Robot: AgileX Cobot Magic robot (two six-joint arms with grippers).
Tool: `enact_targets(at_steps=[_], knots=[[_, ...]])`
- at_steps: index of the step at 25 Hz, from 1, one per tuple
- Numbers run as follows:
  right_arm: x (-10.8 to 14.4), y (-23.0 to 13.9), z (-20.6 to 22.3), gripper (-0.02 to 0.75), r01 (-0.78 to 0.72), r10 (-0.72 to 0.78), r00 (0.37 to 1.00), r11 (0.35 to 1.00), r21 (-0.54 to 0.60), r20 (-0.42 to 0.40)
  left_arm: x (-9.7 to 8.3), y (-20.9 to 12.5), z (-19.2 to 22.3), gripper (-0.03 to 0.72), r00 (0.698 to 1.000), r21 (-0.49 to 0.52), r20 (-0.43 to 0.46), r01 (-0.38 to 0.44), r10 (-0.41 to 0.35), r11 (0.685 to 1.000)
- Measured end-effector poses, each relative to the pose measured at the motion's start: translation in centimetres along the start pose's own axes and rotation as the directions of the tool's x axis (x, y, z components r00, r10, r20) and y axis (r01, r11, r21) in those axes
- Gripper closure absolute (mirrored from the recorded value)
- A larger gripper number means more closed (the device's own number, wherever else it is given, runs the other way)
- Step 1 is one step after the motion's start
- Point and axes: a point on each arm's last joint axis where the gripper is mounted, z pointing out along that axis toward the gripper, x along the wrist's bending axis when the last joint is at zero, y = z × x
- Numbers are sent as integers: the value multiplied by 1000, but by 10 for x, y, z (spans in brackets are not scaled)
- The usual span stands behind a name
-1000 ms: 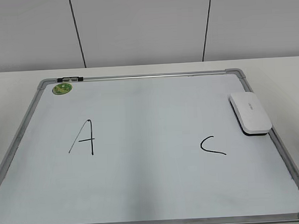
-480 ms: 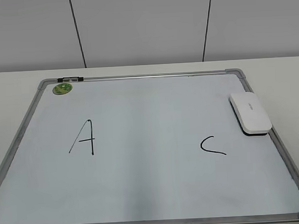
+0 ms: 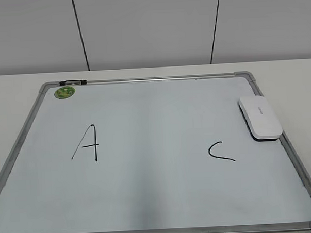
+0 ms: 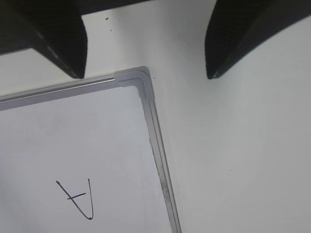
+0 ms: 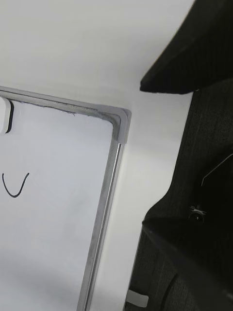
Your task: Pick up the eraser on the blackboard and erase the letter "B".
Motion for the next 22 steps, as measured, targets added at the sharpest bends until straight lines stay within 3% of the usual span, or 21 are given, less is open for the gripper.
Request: enact_targets(at_steps=[6,12,22], knots=[[-3,-15,19,150,-15,14,1000,999,34,20,0,0,0,139,1000,-4,2,-3,3,1000],[-11,-14,19,150,-82,79,991,997,16,108,0,1,0,146,1000,-6,2,-3,3,1000],[-12,-14,19,151,-90,88,990,996,15,114,0,1,0,173,1000,-8,5,-4,4,1000]])
